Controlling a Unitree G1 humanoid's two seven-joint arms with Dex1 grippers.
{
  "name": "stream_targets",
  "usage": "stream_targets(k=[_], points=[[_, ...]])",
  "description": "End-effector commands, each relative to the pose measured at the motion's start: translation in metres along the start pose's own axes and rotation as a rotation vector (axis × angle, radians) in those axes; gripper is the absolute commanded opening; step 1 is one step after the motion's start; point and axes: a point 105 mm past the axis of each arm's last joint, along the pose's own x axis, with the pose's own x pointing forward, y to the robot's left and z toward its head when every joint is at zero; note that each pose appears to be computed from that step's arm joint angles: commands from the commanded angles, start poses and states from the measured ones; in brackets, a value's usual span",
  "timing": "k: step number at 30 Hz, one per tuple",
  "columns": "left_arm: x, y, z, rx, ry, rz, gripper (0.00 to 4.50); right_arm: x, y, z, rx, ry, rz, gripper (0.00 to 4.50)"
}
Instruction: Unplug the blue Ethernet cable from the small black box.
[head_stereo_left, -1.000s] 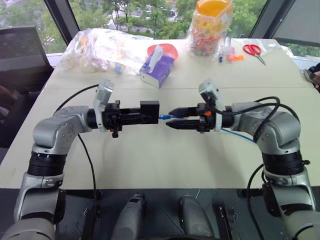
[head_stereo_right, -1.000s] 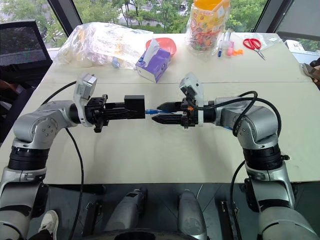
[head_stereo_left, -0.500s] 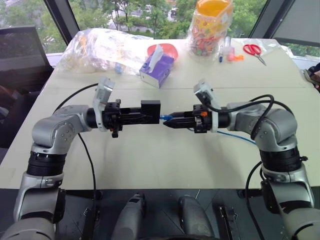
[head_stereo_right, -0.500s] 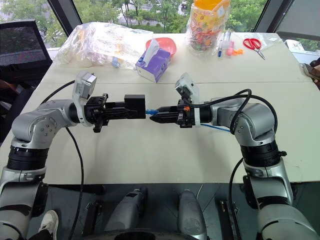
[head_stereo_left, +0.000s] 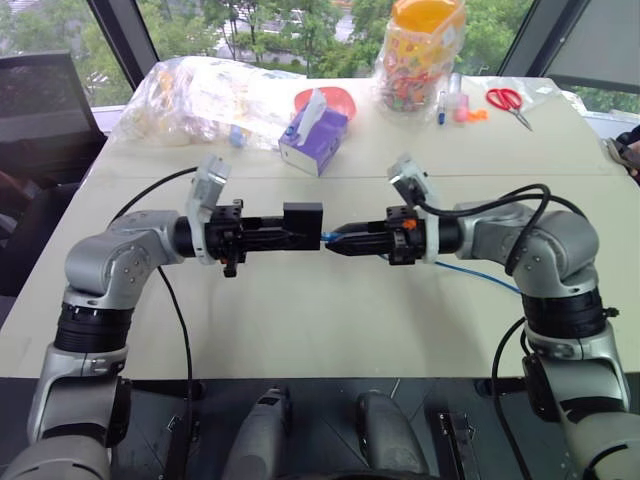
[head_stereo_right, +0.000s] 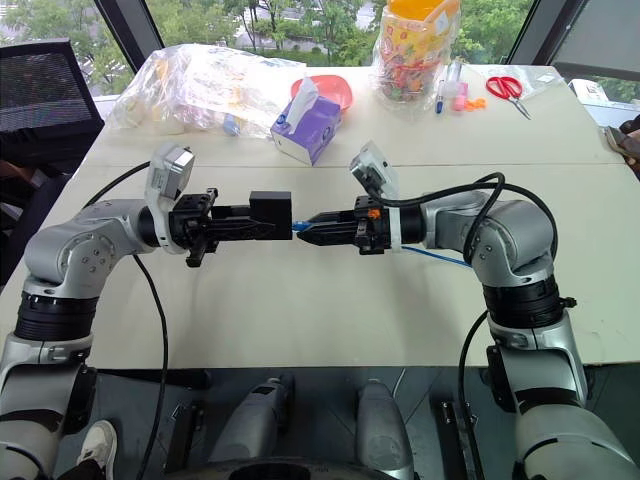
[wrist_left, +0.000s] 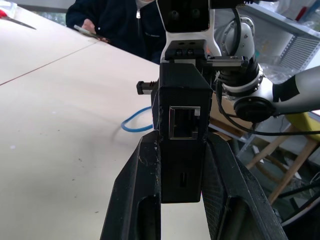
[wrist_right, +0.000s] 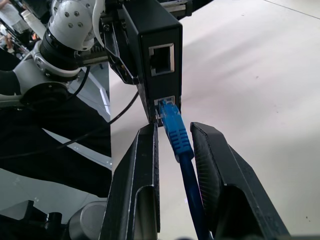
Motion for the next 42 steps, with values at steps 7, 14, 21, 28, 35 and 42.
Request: stream_targets(k=[7, 14, 21, 28, 35, 42], points=[[-0.0005, -0.0035, 0.0046, 0.059, 0.012, -0.008, 0.5, -0.0037, 0.0087, 0.0188, -0.043, -0.043, 0.027, 1.05], [0.0003, -0.0029, 0.0062, 0.065, 0.006, -0.008, 0.5, -0.0022, 0.0108, 0.0172, -0.05, -0.035, 0.033, 1.05], [0.0012, -0.0025, 0.0076, 0.063, -0.006, -0.006, 0.5, -0.0007, 0.0117, 0.0147, -0.052, -0.027, 0.035, 1.05], [0.0016, -0.0021, 0.0085, 0.061, -0.013, -0.004, 0.5, 0.0012, 0.0116, 0.0128, -0.062, -0.016, 0.032, 1.05], [0.0021, -0.0019, 0.0094, 0.059, -0.021, -0.002, 0.5, 0.0011, 0.0118, 0.0111, -0.074, -0.008, 0.028, 1.05], [0.0023, -0.002, 0.0098, 0.059, -0.023, -0.002, 0.5, 0.0012, 0.0122, 0.0099, -0.082, -0.002, 0.028, 1.05]])
